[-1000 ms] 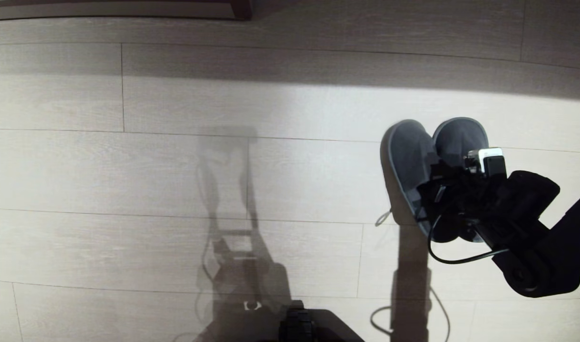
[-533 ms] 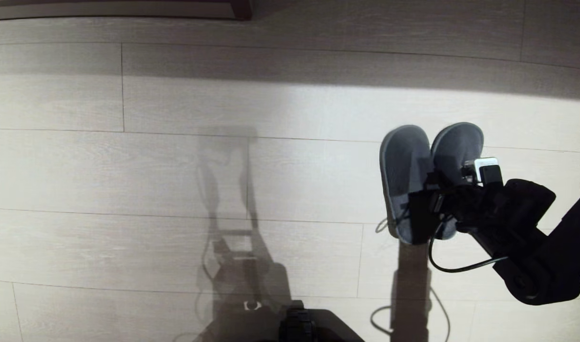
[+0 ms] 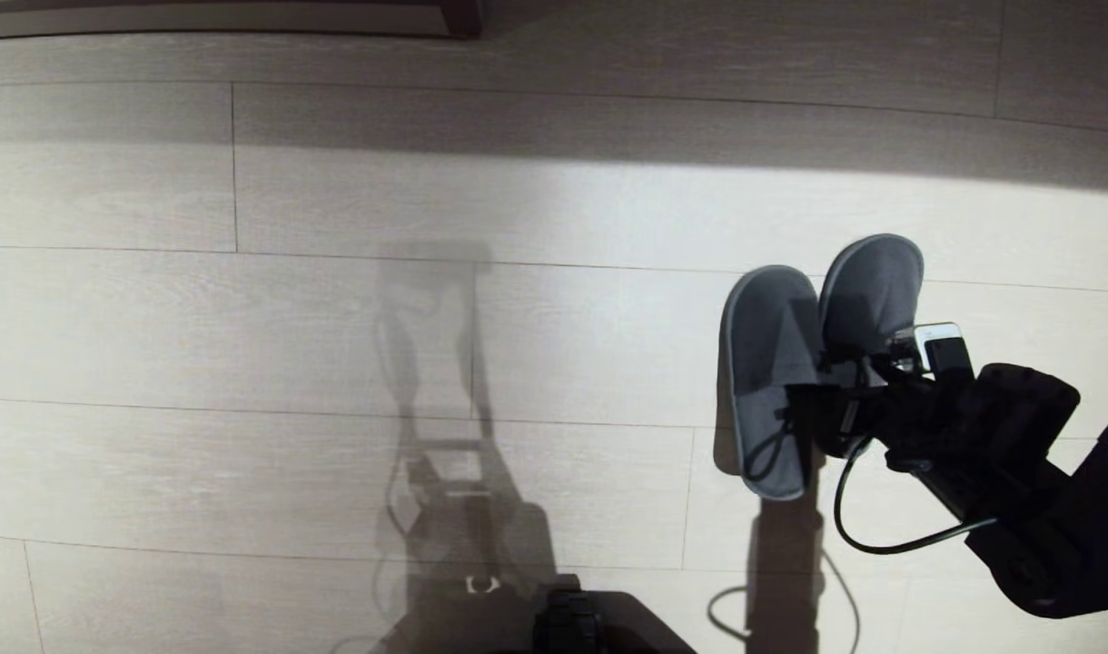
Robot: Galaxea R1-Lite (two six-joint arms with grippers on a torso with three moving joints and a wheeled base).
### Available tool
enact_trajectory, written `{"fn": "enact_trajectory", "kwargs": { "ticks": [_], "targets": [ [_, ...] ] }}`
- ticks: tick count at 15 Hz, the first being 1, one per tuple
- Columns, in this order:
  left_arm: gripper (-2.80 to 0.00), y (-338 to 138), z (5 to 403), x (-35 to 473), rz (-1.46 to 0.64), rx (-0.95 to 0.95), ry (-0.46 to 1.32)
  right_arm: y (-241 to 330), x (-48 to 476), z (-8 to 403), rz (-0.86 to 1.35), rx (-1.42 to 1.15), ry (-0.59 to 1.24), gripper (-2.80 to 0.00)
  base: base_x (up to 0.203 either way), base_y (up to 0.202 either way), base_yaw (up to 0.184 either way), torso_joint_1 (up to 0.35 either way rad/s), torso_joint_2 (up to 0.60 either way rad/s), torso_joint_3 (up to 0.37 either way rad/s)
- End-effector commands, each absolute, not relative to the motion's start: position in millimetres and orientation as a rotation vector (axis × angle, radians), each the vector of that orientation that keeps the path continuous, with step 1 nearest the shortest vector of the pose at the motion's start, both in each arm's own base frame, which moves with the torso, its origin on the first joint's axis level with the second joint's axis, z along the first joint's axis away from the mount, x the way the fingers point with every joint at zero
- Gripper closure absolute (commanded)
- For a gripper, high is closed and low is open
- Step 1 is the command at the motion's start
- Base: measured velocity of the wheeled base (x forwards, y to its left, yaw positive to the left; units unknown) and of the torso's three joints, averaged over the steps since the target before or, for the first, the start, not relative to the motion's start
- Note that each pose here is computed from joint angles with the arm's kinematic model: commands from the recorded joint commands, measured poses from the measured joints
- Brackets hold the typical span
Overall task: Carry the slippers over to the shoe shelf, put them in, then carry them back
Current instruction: Place the slippers on the floor
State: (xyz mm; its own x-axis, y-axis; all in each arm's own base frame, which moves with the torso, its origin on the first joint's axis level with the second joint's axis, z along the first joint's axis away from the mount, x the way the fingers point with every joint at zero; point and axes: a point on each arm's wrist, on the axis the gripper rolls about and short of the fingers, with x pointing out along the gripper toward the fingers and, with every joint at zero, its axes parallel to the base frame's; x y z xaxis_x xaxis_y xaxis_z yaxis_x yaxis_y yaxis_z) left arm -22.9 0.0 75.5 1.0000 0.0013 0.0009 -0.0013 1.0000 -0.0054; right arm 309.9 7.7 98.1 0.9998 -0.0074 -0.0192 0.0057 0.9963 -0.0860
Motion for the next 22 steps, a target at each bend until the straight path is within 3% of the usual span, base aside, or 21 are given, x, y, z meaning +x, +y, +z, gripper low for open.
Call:
{"fn": "enact_trajectory", "kwargs": {
  "ticks": [1,16,19,20,22],
  "targets": [
    [0.0,0.0,75.4,-22.9,0.002,-0.006,-0.002,7.6,301.3,104.5,-0.003,-0.087,0.005,-2.8,0.0,0.0,0.0,0.0,0.0,0.0],
    [0.0,0.0,75.4,-22.9,0.002,-0.006,-0.002,9.4,260.8,91.2,0.106,-0.081,0.118,-2.8,0.0,0.0,0.0,0.0,0.0,0.0],
    [0.0,0.0,75.4,-22.9,0.002,-0.006,-0.002,15.3,236.2,99.1,0.252,-0.079,0.11,-2.8,0.0,0.0,0.0,0.0,0.0,0.0],
    [0.0,0.0,75.4,-22.9,0.002,-0.005,-0.002,15.8,235.8,97.6,0.258,-0.081,0.117,0.0,0.0,0.0,0.0,0.0,0.0,0.0],
    [0.0,0.0,75.4,-22.9,0.002,-0.005,-0.002,17.9,236.2,94.8,0.256,-0.094,0.13,0.0,0.0,0.0,0.0,0.0,0.0,0.0]
  ]
}}
